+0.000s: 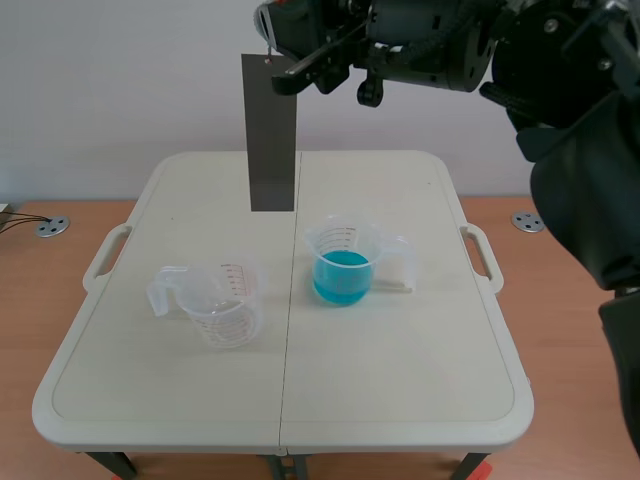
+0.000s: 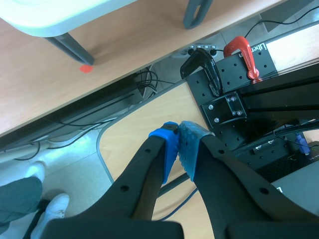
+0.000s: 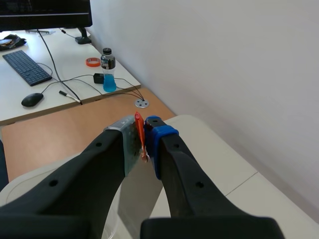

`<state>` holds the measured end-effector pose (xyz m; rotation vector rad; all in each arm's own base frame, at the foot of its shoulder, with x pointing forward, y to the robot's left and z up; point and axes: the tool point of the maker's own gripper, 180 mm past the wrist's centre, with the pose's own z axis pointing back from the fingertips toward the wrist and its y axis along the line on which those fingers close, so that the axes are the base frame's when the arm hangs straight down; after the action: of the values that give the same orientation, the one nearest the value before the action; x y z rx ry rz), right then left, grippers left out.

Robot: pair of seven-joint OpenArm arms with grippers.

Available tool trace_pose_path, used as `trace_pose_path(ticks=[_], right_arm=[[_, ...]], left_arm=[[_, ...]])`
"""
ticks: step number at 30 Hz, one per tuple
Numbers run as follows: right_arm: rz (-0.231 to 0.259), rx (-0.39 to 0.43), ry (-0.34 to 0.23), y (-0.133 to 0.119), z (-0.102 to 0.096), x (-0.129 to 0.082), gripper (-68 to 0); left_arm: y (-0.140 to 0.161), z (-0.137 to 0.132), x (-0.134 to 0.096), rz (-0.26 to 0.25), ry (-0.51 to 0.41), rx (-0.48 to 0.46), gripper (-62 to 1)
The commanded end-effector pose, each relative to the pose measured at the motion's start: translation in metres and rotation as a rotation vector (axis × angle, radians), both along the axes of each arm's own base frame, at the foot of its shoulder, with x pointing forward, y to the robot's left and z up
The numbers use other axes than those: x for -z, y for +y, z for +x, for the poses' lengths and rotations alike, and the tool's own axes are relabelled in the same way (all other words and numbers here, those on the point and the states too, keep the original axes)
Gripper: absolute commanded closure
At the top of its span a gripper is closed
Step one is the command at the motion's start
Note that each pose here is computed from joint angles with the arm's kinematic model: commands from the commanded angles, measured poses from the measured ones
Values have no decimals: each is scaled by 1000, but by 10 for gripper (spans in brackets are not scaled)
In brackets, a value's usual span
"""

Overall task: Hold the metal plate by the orange handle, dip it into the blue solution, take it out and point at it, then put the plate back in the beaker on the left.
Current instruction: 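Point at the plate with the left hand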

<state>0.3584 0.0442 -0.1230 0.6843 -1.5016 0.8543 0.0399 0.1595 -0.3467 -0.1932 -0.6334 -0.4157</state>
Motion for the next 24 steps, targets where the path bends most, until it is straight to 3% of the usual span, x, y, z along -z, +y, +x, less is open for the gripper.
trace_pose_path(ticks=[1, 9, 19, 24], right_arm=[[22, 10, -39, -10, 4, -16, -15], [16, 56, -51, -42, 12, -19, -15], [-9, 73, -75, -58, 14, -20, -15], [-16, 79, -73, -62, 15, -18, -15]], left_arm=[[-3, 3, -4, -14, -18, 1, -15], [-1, 44, -10, 12, -124, 61, -15], [-1, 151, -53, 75, -420, 197, -15], [-13, 191, -74, 57, -515, 273, -15]])
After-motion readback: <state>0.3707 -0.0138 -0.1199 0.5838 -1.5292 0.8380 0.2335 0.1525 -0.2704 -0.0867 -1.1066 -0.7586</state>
